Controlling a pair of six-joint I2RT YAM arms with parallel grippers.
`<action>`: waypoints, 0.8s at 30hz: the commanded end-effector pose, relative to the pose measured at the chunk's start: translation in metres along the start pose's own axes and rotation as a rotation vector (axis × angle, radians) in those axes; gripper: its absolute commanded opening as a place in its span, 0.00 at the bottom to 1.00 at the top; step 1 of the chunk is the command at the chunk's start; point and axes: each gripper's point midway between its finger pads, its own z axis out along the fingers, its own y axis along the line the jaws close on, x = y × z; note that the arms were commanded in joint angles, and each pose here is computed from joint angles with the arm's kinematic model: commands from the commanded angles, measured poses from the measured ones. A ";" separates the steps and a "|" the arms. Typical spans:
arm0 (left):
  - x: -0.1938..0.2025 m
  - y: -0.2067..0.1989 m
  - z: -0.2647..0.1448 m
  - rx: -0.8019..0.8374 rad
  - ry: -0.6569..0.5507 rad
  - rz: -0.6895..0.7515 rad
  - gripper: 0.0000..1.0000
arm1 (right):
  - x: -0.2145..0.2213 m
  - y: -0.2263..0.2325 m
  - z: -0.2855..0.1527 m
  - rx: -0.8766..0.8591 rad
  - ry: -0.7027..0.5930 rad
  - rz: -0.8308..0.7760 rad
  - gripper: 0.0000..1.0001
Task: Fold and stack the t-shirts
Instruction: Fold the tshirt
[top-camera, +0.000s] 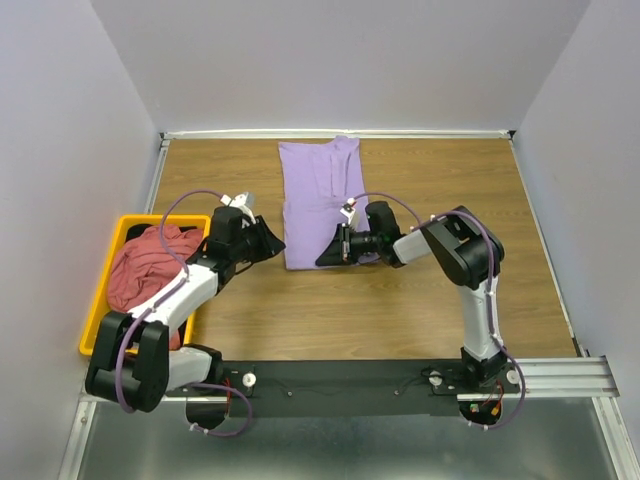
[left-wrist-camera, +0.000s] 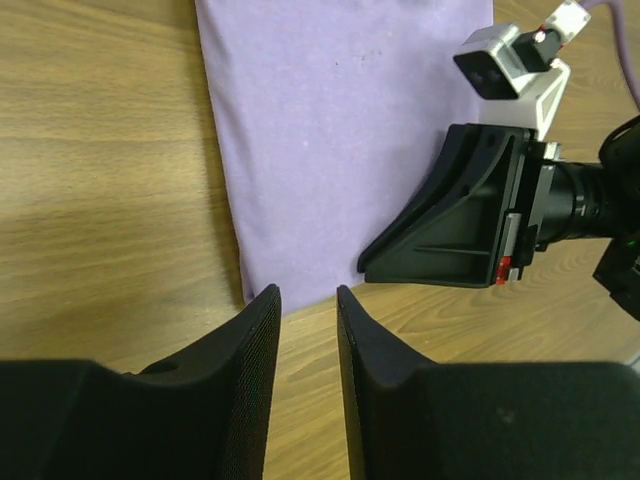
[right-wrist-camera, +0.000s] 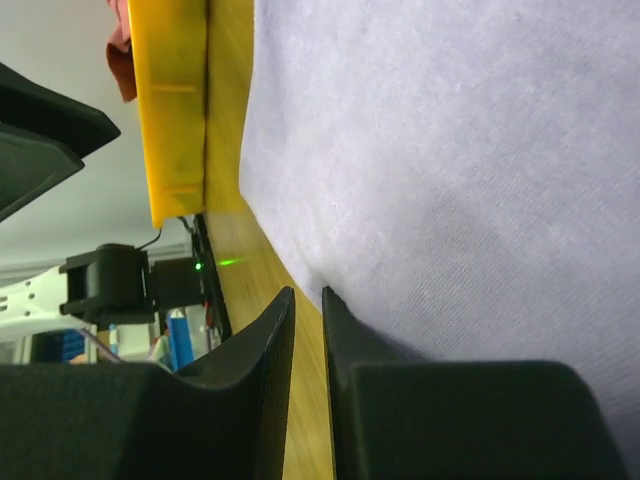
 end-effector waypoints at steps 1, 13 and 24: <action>-0.018 0.005 0.005 -0.051 -0.032 0.057 0.37 | -0.009 -0.013 0.007 0.029 -0.035 -0.008 0.24; 0.002 0.015 0.014 -0.139 0.086 0.090 0.38 | -0.050 0.029 -0.076 0.443 -0.206 -0.252 0.53; 0.022 0.012 0.003 -0.261 0.129 0.139 0.42 | -0.014 -0.024 -0.176 1.035 -0.217 -0.104 0.75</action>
